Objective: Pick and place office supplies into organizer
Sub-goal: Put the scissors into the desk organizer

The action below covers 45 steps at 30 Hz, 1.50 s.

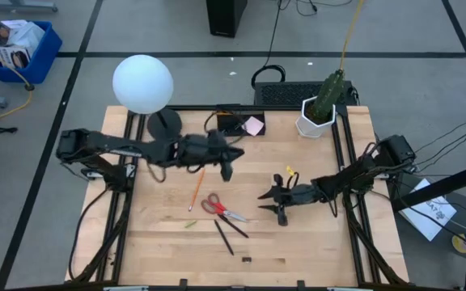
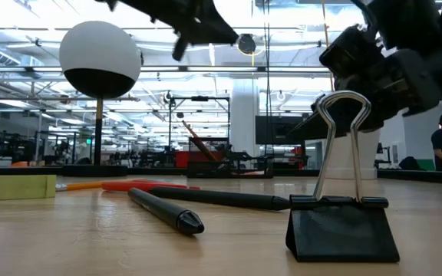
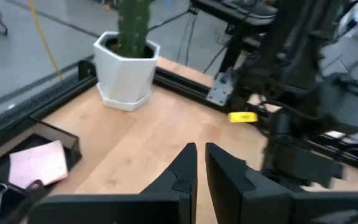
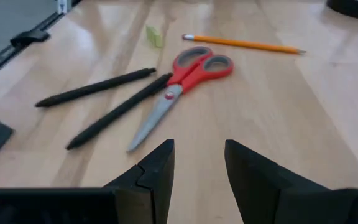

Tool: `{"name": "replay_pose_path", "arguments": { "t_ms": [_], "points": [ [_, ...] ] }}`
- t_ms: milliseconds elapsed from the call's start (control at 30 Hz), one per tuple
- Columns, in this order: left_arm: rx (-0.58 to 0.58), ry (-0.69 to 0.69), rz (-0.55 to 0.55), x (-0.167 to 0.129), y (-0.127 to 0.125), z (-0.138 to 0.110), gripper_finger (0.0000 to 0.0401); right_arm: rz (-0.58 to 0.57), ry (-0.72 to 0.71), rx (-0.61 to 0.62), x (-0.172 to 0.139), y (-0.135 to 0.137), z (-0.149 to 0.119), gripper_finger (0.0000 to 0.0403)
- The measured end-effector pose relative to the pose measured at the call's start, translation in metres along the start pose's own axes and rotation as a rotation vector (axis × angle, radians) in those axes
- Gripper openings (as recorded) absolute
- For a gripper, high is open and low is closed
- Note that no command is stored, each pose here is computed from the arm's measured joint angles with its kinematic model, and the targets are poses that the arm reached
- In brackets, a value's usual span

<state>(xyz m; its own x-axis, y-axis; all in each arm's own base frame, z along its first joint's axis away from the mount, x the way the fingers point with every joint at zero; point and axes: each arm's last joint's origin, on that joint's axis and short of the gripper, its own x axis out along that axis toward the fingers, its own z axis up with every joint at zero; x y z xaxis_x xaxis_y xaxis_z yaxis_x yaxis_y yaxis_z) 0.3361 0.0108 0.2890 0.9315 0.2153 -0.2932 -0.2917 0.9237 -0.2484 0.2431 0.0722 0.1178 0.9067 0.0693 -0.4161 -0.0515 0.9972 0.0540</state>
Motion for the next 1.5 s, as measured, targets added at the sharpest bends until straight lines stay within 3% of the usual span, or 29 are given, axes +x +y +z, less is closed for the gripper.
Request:
{"name": "replay_pose_path", "arguments": {
  "t_ms": [267,467,800,933,1300,1500],
  "points": [
    [-0.051,-0.101,-0.066,-0.045,-0.035,-0.051,0.0035,-0.055,0.055,-0.08,0.029,0.021,-0.007,0.0134],
    [-0.061,-0.18,-0.108,-0.062,-0.05,-0.078,0.0035,-0.061,0.039,-0.115,0.069,0.038,0.003,0.0134],
    [-0.033,-0.23,-0.153,-0.071,-0.064,-0.08,0.0035,-0.137,0.015,-0.174,0.123,0.024,0.041,0.0134],
    [-0.019,-0.24,-0.149,-0.072,-0.065,-0.079,0.0035,-0.083,0.066,-0.124,0.141,0.013,0.05,0.0134],
    [-0.017,-0.236,-0.175,-0.073,-0.067,-0.08,0.0035,-0.087,0.173,0.001,0.17,0.0,0.037,0.0134],
    [-0.018,-0.237,-0.175,-0.073,-0.067,-0.079,0.0035,-0.188,0.383,-0.03,0.164,-0.015,0.019,0.0134]
  ]
}}
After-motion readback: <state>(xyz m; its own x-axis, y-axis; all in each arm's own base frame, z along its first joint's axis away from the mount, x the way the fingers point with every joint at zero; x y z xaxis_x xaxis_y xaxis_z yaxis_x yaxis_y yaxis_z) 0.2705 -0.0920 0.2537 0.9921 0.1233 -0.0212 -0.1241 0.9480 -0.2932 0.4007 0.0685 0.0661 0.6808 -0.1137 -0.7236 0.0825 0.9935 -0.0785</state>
